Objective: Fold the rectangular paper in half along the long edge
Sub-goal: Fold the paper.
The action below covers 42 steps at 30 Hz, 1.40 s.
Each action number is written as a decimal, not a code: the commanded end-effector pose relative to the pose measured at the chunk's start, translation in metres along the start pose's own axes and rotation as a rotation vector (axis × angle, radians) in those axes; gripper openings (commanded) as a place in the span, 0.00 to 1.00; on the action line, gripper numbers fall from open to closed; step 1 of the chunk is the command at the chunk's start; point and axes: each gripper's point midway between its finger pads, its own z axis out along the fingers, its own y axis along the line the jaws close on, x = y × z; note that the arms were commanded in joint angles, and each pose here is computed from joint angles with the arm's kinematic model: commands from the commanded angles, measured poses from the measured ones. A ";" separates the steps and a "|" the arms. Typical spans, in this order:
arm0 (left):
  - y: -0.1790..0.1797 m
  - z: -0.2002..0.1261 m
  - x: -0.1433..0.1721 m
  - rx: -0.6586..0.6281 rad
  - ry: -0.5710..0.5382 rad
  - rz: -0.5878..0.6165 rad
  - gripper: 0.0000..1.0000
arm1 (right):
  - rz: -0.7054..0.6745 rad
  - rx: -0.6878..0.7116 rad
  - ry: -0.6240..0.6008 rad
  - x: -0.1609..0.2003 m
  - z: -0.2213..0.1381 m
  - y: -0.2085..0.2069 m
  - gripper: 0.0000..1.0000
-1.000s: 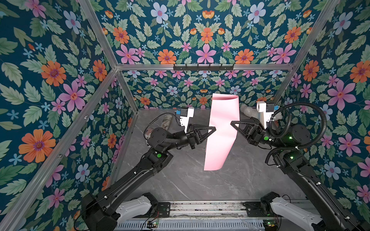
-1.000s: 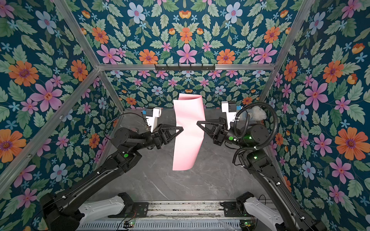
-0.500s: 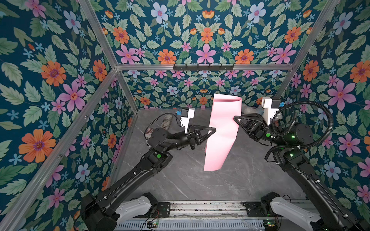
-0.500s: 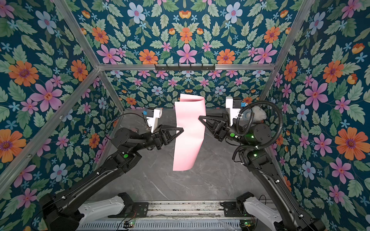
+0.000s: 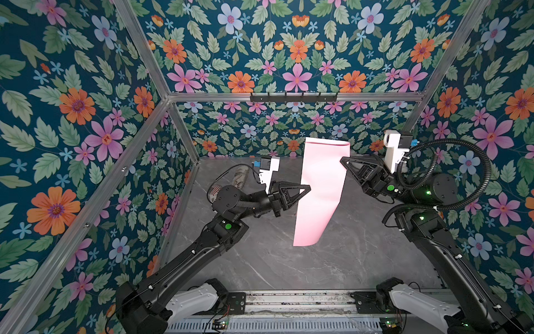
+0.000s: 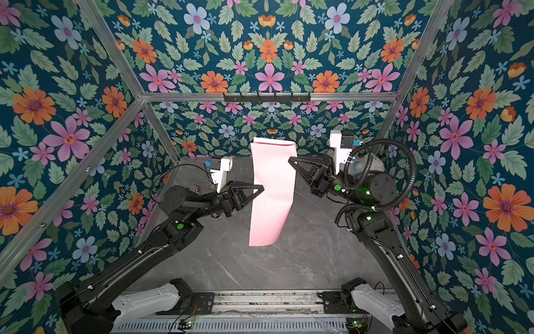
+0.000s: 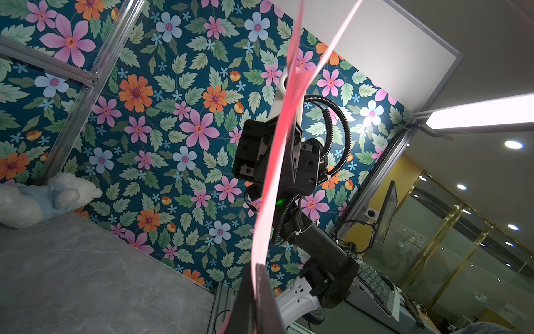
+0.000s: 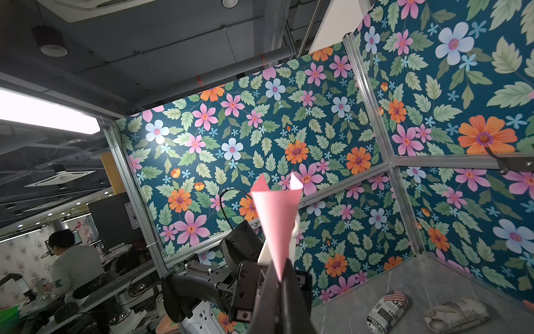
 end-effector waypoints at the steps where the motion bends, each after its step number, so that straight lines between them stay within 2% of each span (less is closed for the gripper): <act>1: -0.004 -0.001 -0.001 0.013 -0.001 0.015 0.00 | -0.057 -0.022 -0.027 -0.010 0.001 0.007 0.08; 2: -0.004 -0.001 -0.001 0.013 -0.002 0.016 0.00 | -0.062 -0.029 -0.026 -0.012 0.001 0.008 0.00; 3: -0.004 -0.001 -0.001 0.013 -0.002 0.016 0.00 | -0.061 -0.025 -0.030 -0.013 0.002 0.008 0.01; 4: -0.004 -0.001 -0.002 0.012 -0.003 0.016 0.00 | -0.060 -0.019 -0.033 -0.015 0.002 0.007 0.13; 5: -0.004 -0.001 -0.002 0.013 -0.004 0.016 0.00 | -0.066 -0.015 -0.037 -0.017 0.002 0.007 0.18; 8: -0.003 0.000 -0.001 0.010 -0.001 0.012 0.00 | -0.074 -0.036 -0.032 -0.018 0.004 0.009 0.09; 10: -0.003 0.000 -0.001 0.010 -0.003 0.011 0.00 | -0.075 -0.023 -0.043 -0.023 0.004 0.006 0.22; 11: -0.003 0.000 -0.001 0.011 -0.002 0.012 0.00 | -0.080 -0.028 -0.044 -0.024 0.005 0.008 0.22; 14: -0.003 0.000 -0.001 0.012 -0.003 0.013 0.00 | -0.088 -0.059 -0.037 -0.026 0.007 0.012 0.03; 15: -0.003 0.000 -0.001 0.012 -0.003 0.012 0.00 | -0.087 -0.065 -0.038 -0.026 0.008 0.013 0.00; 16: -0.004 -0.001 -0.002 0.013 -0.004 0.014 0.00 | -0.083 -0.058 -0.042 -0.027 0.008 0.011 0.02; 17: -0.004 -0.001 -0.002 0.012 -0.006 0.014 0.00 | -0.079 -0.051 -0.045 -0.028 0.008 0.009 0.11; 18: -0.004 -0.001 -0.002 0.012 -0.007 0.017 0.00 | -0.084 -0.057 -0.043 -0.027 0.008 0.011 0.08; 19: -0.005 -0.001 -0.002 0.013 -0.008 0.016 0.00 | -0.086 -0.068 -0.040 -0.026 0.008 0.012 0.00; 21: -0.005 -0.002 -0.002 0.012 -0.008 0.017 0.00 | -0.079 -0.065 -0.042 -0.025 0.007 0.012 0.00; 22: -0.005 -0.002 -0.003 0.010 -0.010 0.018 0.00 | -0.072 -0.060 -0.042 -0.025 0.006 0.011 0.01; 23: -0.005 -0.002 -0.004 0.009 -0.013 0.021 0.00 | -0.065 -0.057 -0.043 -0.024 0.005 0.011 0.20; 24: -0.006 -0.002 -0.004 0.009 -0.015 0.023 0.00 | -0.052 -0.053 -0.038 -0.021 0.005 0.010 0.27; 27: -0.008 0.000 -0.010 0.012 -0.027 0.037 0.00 | -0.008 -0.059 -0.005 -0.006 -0.001 0.008 0.40; 33: -0.016 0.006 -0.025 0.037 -0.063 0.073 0.00 | 0.137 -0.040 0.067 0.045 -0.013 0.002 0.42; 37: -0.012 0.013 -0.027 0.049 -0.067 0.060 0.00 | 0.171 -0.038 0.096 0.066 -0.011 0.014 0.42; 42: -0.008 0.014 -0.029 0.044 -0.080 0.052 0.00 | 0.181 -0.014 0.102 0.072 -0.017 0.016 0.33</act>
